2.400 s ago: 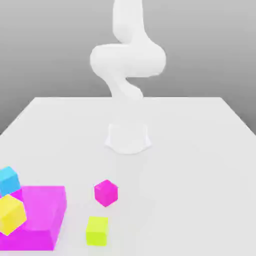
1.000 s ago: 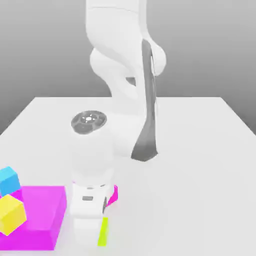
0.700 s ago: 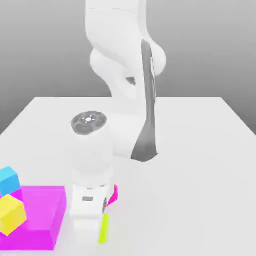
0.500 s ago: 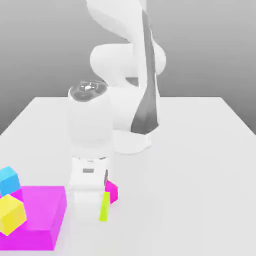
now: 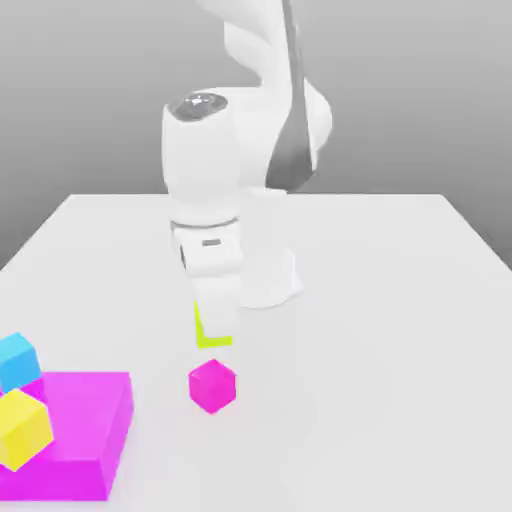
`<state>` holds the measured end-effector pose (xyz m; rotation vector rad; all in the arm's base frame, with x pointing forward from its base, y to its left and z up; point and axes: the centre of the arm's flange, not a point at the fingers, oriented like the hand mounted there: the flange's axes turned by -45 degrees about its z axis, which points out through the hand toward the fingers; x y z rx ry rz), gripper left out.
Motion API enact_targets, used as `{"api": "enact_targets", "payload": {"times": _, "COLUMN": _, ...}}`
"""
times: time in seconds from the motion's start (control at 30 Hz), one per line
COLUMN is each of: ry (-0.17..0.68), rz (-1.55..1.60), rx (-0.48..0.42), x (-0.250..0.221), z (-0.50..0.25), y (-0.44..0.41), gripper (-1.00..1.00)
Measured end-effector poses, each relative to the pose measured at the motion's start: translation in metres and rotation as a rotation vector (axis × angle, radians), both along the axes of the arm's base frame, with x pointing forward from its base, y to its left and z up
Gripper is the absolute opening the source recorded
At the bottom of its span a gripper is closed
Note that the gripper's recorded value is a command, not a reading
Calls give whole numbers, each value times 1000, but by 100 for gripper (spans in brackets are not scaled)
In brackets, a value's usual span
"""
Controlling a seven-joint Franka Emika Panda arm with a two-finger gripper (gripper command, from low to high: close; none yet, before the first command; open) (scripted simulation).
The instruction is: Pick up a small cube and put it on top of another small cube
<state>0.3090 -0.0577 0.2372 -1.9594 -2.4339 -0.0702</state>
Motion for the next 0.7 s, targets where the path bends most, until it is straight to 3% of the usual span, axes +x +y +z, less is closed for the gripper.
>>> {"api": "enact_targets", "payload": {"times": 0.33, "ry": -4, "rz": 4, "rx": 64, "x": 2, "z": -20, "y": 9, "gripper": -100}}
{"api": "enact_targets", "payload": {"times": 0.7, "ry": 18, "rz": -1, "rx": 63, "x": -1, "z": -46, "y": 9, "gripper": -100}}
